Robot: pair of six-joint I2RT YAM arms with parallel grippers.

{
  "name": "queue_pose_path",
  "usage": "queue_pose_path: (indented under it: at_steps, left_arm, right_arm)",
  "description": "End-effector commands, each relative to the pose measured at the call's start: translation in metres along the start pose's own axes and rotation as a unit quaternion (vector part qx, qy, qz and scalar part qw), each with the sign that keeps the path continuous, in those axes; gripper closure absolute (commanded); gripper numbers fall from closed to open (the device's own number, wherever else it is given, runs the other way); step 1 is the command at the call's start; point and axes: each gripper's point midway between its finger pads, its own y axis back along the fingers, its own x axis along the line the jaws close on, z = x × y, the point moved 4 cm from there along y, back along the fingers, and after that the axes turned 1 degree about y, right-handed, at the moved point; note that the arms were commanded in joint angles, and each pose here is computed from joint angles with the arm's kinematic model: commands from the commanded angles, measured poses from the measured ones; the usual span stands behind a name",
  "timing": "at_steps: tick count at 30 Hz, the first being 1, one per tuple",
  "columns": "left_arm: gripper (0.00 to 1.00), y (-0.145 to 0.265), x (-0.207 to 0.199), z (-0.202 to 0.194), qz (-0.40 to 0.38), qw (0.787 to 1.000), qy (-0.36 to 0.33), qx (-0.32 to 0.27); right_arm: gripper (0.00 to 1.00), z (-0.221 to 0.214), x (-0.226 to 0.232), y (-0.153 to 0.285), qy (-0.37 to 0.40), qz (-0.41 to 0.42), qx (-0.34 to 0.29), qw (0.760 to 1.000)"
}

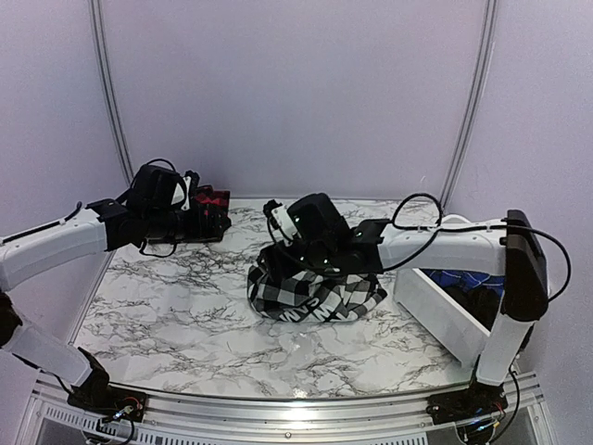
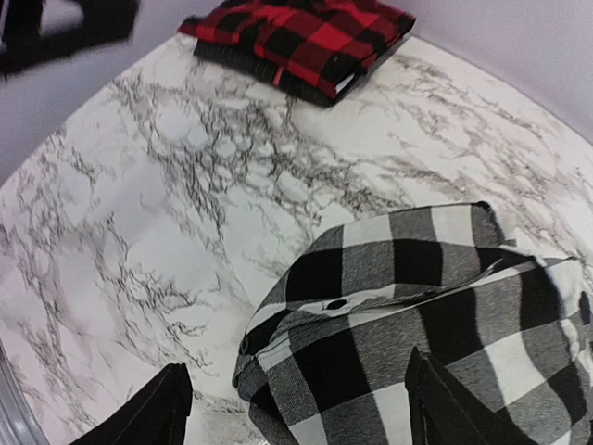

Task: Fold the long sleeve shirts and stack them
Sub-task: Place the crumpled shirt at the center of the board, then adjust the crumpled shirt at the center of the board.

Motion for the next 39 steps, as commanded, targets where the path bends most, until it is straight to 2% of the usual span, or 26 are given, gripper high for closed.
queue_pose_path:
  at_steps: [1, 7, 12, 17, 29, 32, 36, 38, 39]
  left_arm:
    - [0.01, -0.019, -0.027, -0.021, -0.084, 0.993, -0.013, 0.078]
    - [0.01, -0.036, -0.045, -0.049, -0.109, 0.985, -0.035, 0.129]
    - [0.01, -0.047, -0.048, -0.059, -0.110, 0.982, -0.035, 0.149]
    - [0.01, -0.051, -0.052, -0.061, -0.111, 0.981, -0.035, 0.153]
    - [0.01, -0.048, -0.045, -0.059, -0.088, 0.986, -0.032, 0.140]
    - [0.01, -0.047, -0.043, -0.058, -0.081, 0.987, -0.032, 0.135]
    - [0.01, -0.047, -0.040, -0.057, -0.071, 0.989, -0.031, 0.130]
    - [0.01, -0.046, -0.038, -0.055, -0.065, 0.990, -0.030, 0.124]
    - [0.01, -0.045, -0.037, -0.054, -0.060, 0.990, -0.030, 0.120]
  right_arm:
    - [0.24, 0.058, -0.037, 0.046, -0.070, -0.030, -0.074, 0.994]
    - [0.26, 0.021, -0.103, 0.053, -0.133, -0.097, -0.034, 0.986]
    - [0.29, -0.004, -0.133, 0.055, -0.169, -0.101, -0.014, 0.980]
    - [0.30, -0.019, -0.142, 0.045, -0.187, -0.091, 0.011, 0.978]
    - [0.30, -0.052, -0.161, 0.014, -0.200, -0.161, 0.074, 0.964]
    - [0.31, -0.055, -0.157, 0.009, -0.205, -0.152, 0.077, 0.964]
    - [0.40, -0.048, -0.145, 0.004, -0.199, -0.133, 0.069, 0.968]
    - [0.50, -0.039, -0.138, 0.003, -0.193, -0.124, 0.059, 0.972]
    - [0.59, -0.035, -0.134, 0.002, -0.189, -0.121, 0.055, 0.973]
